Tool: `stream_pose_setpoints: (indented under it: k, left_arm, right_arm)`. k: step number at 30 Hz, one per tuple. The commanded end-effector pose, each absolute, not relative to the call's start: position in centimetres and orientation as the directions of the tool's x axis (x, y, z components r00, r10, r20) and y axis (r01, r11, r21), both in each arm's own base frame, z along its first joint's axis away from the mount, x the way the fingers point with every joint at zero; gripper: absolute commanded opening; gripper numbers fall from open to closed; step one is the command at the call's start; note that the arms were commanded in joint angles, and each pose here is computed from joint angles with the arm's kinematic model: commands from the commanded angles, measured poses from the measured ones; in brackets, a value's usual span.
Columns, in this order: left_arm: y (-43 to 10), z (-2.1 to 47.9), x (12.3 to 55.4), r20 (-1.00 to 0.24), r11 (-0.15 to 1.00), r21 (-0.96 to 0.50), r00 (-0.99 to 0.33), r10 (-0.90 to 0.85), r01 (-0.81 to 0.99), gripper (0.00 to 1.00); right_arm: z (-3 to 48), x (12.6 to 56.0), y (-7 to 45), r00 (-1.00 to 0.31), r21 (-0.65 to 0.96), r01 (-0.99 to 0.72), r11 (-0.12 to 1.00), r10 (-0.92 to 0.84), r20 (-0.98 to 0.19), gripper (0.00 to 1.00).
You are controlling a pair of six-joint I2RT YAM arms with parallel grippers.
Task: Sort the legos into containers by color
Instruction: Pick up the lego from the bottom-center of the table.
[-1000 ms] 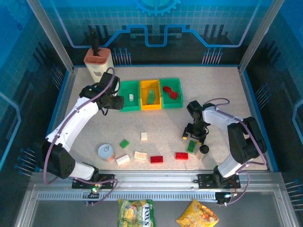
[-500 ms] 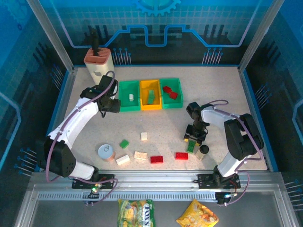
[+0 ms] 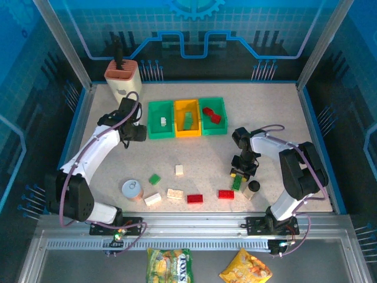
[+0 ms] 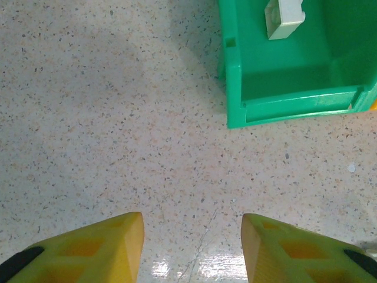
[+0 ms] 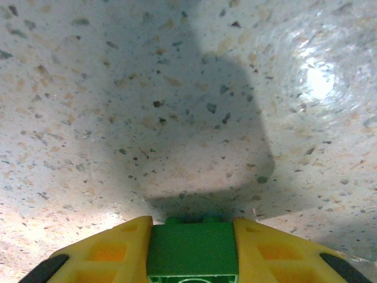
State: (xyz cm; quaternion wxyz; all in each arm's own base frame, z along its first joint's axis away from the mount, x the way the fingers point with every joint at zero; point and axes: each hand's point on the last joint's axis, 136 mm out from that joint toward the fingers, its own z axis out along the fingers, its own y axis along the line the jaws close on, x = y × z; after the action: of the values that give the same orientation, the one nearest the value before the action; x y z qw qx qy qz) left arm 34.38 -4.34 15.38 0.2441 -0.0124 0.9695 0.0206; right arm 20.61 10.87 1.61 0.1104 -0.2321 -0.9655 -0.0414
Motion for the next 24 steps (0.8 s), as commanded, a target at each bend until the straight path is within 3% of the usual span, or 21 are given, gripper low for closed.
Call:
stream_pose_setpoints:
  k: [1,5,7,13,19,24]
  left_arm:
    - [-4.3,16.2,34.7,-0.511,0.999,-0.005,-0.859,-0.033,-0.035,0.48]
    - [-4.3,16.4,34.8,-0.527,0.998,-0.033,-0.848,-0.06,-0.051,0.48]
    - [-4.4,16.4,34.8,-0.532,0.998,-0.047,-0.844,-0.067,-0.05,0.48]
    - [-4.3,16.5,35.1,-0.539,0.996,-0.065,-0.838,-0.089,-0.064,0.48]
    - [-4.3,16.4,35.2,-0.543,0.995,-0.077,-0.834,-0.1,-0.068,0.48]
    - [-4.3,16.6,34.9,-0.532,0.994,-0.079,-0.841,-0.102,-0.07,0.47]
  right_arm:
    - [2.6,20.4,10.4,-0.859,0.021,0.475,0.88,0.458,0.231,0.33]
    - [3.6,21.5,10.5,-0.882,0.039,0.449,0.893,0.436,0.178,0.33]
    - [4.5,22.7,10.7,-0.918,0.038,0.388,0.921,0.382,0.112,0.28]
    - [7.4,26.5,13.1,-0.975,-0.001,0.208,0.978,0.207,-0.086,0.27]
    - [10.2,30.1,18.4,-0.964,-0.033,-0.056,0.998,-0.062,-0.26,0.17]
    - [11.5,32.1,24.0,-0.911,-0.002,-0.254,0.967,-0.24,-0.336,0.15]
